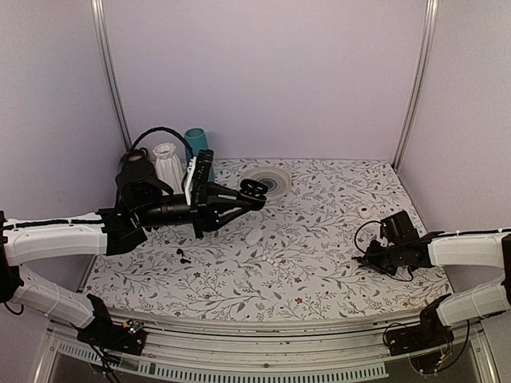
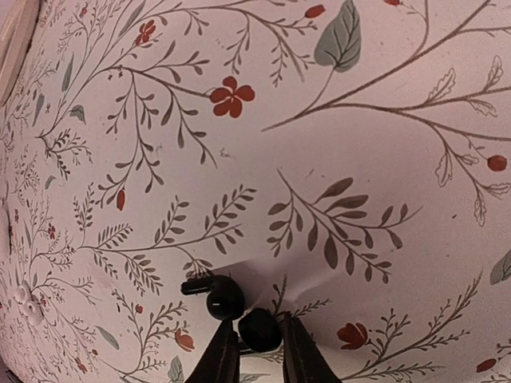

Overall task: Insert the wireless bluetooth earbuds into the charging case
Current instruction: Pick up the right earbud from the center of the board.

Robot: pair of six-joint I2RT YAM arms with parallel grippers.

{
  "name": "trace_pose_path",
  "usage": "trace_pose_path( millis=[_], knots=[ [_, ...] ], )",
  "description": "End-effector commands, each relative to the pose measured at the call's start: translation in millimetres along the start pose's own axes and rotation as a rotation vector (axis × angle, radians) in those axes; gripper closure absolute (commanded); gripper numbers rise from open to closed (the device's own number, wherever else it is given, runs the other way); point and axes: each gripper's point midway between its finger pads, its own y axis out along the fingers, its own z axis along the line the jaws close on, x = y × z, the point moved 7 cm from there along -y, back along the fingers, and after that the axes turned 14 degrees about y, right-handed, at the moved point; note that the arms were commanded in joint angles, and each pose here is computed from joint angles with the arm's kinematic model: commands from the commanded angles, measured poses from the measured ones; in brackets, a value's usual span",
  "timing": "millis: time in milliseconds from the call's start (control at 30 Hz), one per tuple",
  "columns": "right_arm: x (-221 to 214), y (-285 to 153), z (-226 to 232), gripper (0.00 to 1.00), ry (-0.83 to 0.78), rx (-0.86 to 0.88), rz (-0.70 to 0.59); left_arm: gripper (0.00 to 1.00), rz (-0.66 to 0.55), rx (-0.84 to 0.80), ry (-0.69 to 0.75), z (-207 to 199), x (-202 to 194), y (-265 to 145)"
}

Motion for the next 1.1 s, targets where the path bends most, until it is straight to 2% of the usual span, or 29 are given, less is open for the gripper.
trace_pose_path(
  millis=[0, 100, 267, 400, 567, 1067],
  knots=[
    [3, 2, 9, 0.80, -0.051, -0.022, -0.012, 1.00, -0.027, 0.009, 0.022, 3, 9, -4],
    [1, 3, 10, 0.84, -0.064, -0.035, -0.009, 1.00, -0.025, 0.008, 0.020, 2, 8, -4],
    [-1, 5, 13, 0.85, -0.098, -0.053, 0.001, 1.00, -0.025, 0.008, 0.021, 2, 9, -4],
    [-2, 9, 13, 0.82, -0.126, -0.087, 0.010, 1.00, -0.026, 0.004, 0.017, 2, 8, -3],
    [-3, 14, 13, 0.74, -0.140, -0.100, 0.028, 1.00, -0.027, 0.001, 0.018, 2, 10, -3],
    [-6, 13, 22, 0.74, -0.226, -0.191, 0.026, 1.00, -0.027, -0.001, 0.017, 2, 11, -3]
  ],
)
